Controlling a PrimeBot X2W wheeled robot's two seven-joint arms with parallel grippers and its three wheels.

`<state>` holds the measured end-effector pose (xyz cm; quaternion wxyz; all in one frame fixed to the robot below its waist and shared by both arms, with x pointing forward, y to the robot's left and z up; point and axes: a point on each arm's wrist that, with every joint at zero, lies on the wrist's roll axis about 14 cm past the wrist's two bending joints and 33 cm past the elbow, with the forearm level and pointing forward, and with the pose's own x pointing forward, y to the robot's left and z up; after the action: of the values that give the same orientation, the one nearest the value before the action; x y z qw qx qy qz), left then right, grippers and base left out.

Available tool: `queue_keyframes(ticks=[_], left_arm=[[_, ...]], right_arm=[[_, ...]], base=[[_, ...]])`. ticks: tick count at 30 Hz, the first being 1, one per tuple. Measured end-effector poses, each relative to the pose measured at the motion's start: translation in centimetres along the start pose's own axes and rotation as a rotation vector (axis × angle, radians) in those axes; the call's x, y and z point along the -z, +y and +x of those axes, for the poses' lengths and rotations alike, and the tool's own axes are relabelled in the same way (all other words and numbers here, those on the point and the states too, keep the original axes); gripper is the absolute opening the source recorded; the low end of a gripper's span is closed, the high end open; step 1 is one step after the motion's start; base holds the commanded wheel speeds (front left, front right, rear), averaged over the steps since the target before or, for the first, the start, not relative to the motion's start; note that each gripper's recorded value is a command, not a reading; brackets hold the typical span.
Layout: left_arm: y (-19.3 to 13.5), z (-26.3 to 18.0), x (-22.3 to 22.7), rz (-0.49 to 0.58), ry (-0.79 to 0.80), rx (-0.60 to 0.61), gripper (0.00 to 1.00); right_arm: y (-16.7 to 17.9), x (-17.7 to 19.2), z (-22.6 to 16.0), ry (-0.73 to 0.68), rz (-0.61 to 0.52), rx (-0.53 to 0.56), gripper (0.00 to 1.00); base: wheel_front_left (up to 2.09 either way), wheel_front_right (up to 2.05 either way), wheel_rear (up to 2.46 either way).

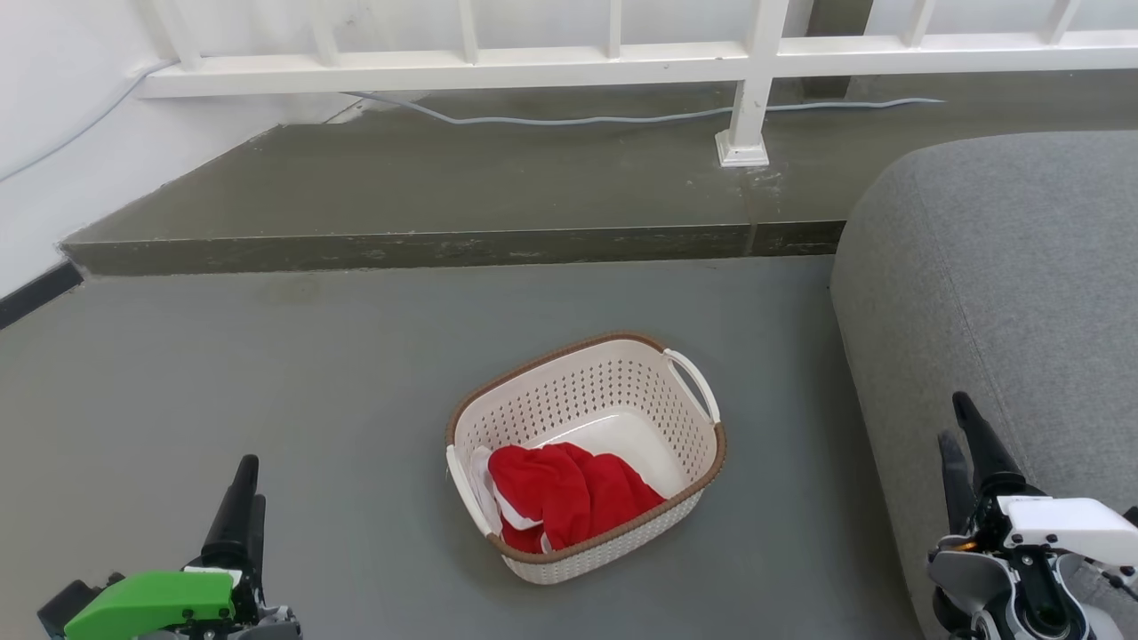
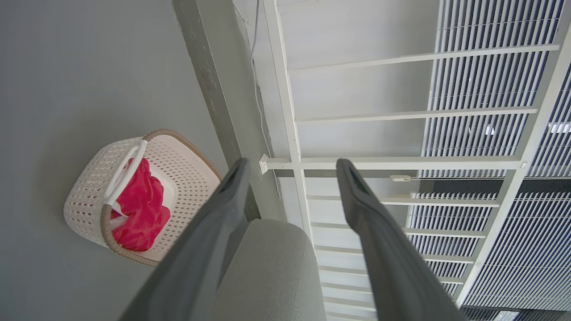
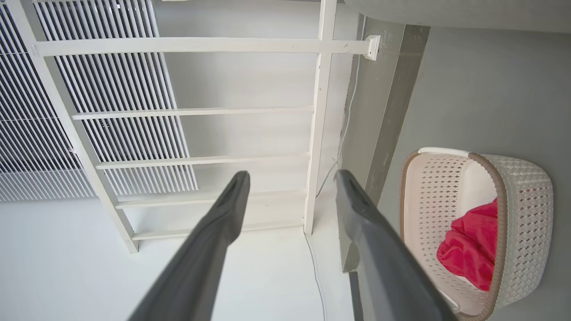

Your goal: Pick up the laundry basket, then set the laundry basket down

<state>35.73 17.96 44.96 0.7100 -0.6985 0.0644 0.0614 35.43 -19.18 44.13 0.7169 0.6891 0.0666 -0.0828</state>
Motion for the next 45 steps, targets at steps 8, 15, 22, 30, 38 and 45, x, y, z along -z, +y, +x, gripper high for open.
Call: queue_keyframes(ticks=[8,15,22,30,38,45], left_arm=[[-1.2,0.1,-0.3,0.124,-0.016,0.029,1.0],[-2.4,0.1,-0.5,0.245,-0.035,0.061,1.0],[-3.5,0.0,-0.5,0.41,-0.044,0.092,1.0],[-4.1,-0.4,0.1,0.595,-0.043,0.112,1.0],[-4.3,-1.0,0.8,0.77,-0.05,0.124,1.0],[-4.2,-1.4,1.3,0.889,-0.054,0.129,1.0]], right_arm=[[0.9,-0.1,0.2,-0.009,-0.142,-0.019,1.0],[1.6,0.6,0.3,-0.002,-0.274,-0.028,1.0],[2.3,1.5,0.3,0.009,-0.411,-0.047,1.0],[2.4,2.4,0.1,0.021,-0.547,-0.055,1.0],[2.9,3.3,-0.2,0.019,-0.689,-0.079,1.0],[2.8,3.9,-0.6,0.02,-0.794,-0.089,1.0]], base=[[0.0,0.0,0.0],[0.0,0.0,0.0],[0.0,0.0,0.0],[0.0,0.0,0.0],[0.0,0.0,0.0],[0.0,0.0,0.0]])
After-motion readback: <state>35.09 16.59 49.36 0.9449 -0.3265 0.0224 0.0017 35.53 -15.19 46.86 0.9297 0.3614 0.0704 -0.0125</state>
